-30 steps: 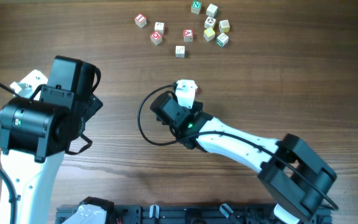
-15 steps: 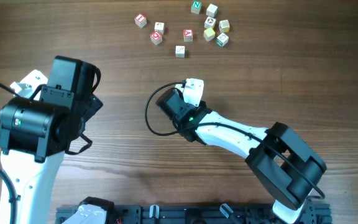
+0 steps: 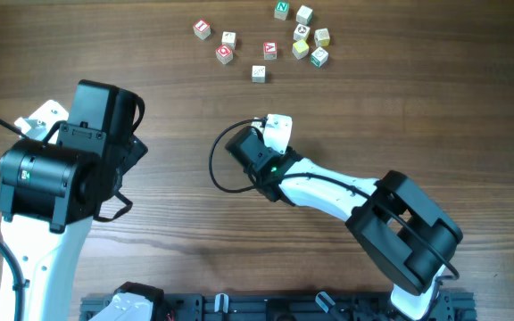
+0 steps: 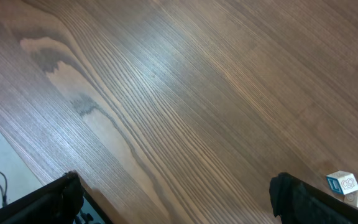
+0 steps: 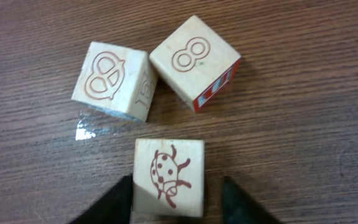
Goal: Form a circle
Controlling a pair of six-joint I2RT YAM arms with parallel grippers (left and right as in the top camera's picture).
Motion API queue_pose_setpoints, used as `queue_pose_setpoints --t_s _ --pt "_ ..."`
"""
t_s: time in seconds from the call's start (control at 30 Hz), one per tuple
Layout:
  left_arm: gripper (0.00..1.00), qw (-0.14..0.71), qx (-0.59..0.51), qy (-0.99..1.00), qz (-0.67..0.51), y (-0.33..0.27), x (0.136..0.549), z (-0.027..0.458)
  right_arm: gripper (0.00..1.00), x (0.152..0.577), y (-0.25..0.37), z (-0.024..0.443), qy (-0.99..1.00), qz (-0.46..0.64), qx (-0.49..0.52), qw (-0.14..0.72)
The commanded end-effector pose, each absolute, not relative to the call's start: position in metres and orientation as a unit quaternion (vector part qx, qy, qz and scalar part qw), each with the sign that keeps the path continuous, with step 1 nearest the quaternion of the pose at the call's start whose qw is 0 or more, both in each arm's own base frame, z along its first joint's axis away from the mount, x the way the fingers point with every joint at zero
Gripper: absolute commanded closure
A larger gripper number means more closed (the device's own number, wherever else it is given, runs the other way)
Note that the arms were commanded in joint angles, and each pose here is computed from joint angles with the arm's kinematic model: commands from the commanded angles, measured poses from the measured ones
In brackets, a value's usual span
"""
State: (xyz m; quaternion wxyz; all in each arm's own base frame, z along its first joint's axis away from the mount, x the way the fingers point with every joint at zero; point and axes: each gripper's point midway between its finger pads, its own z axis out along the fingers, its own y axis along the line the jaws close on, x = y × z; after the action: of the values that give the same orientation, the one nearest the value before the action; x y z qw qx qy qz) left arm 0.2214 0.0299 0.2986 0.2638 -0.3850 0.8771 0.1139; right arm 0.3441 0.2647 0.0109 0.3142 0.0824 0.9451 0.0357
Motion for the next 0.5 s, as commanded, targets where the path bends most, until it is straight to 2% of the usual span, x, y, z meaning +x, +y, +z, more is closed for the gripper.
queue_pose_setpoints --t_s 0.0,0.3,0.47 --pt "0.0 0.268 -0.389 0.874 0.114 0.032 0.22 0.301 0.65 0.346 0.265 0.001 0.947 0.032 0.082 0.308" --pt "0.0 0.267 -0.389 0.874 0.114 0.032 0.22 0.301 0.8 0.345 0.265 0.002 0.949 0.036 0.083 0.303" --pt "0.0 0.268 -0.389 0.874 0.114 0.032 0.22 0.301 0.83 0.337 0.255 0.018 0.952 0.025 0.08 0.296"
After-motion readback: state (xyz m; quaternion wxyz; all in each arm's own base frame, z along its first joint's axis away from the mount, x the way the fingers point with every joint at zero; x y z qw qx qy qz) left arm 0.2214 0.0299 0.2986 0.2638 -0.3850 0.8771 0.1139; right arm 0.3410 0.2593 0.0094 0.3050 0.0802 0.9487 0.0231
